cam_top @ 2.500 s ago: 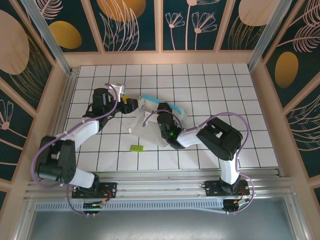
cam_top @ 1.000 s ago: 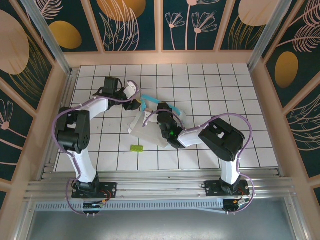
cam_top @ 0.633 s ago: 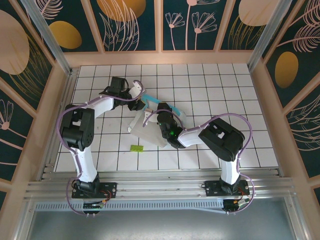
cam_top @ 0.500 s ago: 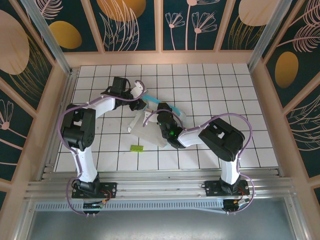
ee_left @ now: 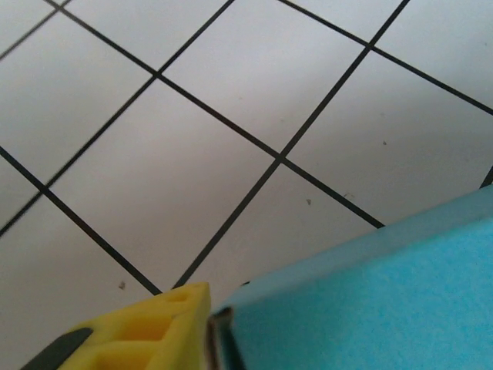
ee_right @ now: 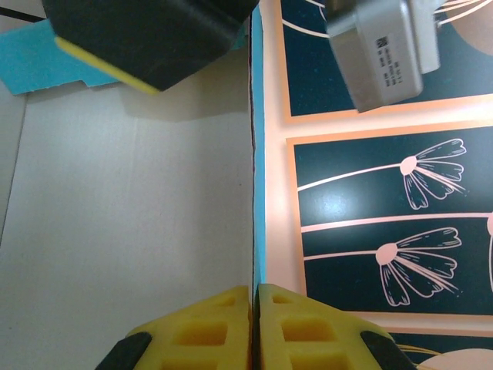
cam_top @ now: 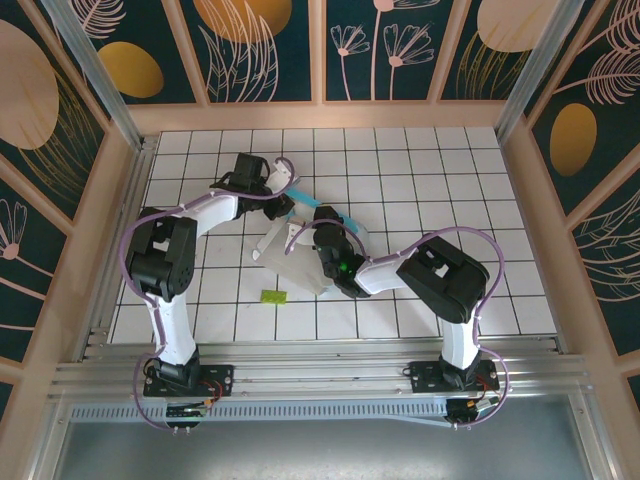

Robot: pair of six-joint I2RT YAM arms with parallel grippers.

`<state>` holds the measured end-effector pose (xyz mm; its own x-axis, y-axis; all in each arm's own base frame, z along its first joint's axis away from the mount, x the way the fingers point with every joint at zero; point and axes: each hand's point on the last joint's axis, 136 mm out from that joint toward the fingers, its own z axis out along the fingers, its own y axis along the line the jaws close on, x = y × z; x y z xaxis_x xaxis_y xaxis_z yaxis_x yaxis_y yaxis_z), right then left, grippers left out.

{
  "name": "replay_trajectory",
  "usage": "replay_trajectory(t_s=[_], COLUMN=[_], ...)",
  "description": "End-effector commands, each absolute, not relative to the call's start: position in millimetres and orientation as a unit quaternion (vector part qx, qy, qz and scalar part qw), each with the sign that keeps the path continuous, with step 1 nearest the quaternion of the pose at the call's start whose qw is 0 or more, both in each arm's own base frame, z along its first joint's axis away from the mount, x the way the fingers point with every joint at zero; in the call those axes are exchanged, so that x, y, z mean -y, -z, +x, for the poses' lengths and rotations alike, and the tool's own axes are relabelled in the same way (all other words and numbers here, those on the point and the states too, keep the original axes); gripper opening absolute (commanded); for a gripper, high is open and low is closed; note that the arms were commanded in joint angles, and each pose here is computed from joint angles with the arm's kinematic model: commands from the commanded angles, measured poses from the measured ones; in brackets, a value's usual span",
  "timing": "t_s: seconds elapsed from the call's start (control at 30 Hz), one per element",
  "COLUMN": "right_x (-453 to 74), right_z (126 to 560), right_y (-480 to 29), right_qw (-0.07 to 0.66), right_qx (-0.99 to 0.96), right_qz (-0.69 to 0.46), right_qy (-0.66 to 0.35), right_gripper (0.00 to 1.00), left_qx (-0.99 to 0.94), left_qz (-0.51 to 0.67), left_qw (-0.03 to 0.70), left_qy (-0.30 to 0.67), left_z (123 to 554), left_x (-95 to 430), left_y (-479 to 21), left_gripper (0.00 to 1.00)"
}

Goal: Fold the paper box

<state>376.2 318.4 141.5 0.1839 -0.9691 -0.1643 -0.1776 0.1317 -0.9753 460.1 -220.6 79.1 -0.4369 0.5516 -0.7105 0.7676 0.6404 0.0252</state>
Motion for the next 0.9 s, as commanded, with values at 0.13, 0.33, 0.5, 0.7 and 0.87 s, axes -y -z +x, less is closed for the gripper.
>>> replay_trajectory(t_s=[0.13,0.33,0.5,0.7,0.87], right_x=[-328,-329,-333,-336,-335], right_z=[368,368,370,371,371], right_y=[-128,-126,-129,-131,-132], right_qw=[0.534,0.531,0.535,0.537,0.538], right_qx=[-0.529,-0.537,-0.537,-0.535,-0.537], right_qz=[-0.565,-0.564,-0.563,-0.564,-0.562], right_qy=[0.342,0.335,0.331,0.327,0.327], right_gripper=[0.11,0.11,0.11,0.11,0.11], left_qx=[-0.850,-0.856,-0.860,-0.868,-0.879], left_qz=[0.369,0.356,0.355,0.358,0.357], left_qw=[0.349,0.347,0.338,0.317,0.296], left_qy=[0.137,0.140,0.142,0.136,0.115], left_z=[467,469,467,465,468], left_x=[220,222,225,224,218], left_y=[-79,-69,-63,-54,-43], left_gripper=[0.30,0.16,0.39,0.32,0.17])
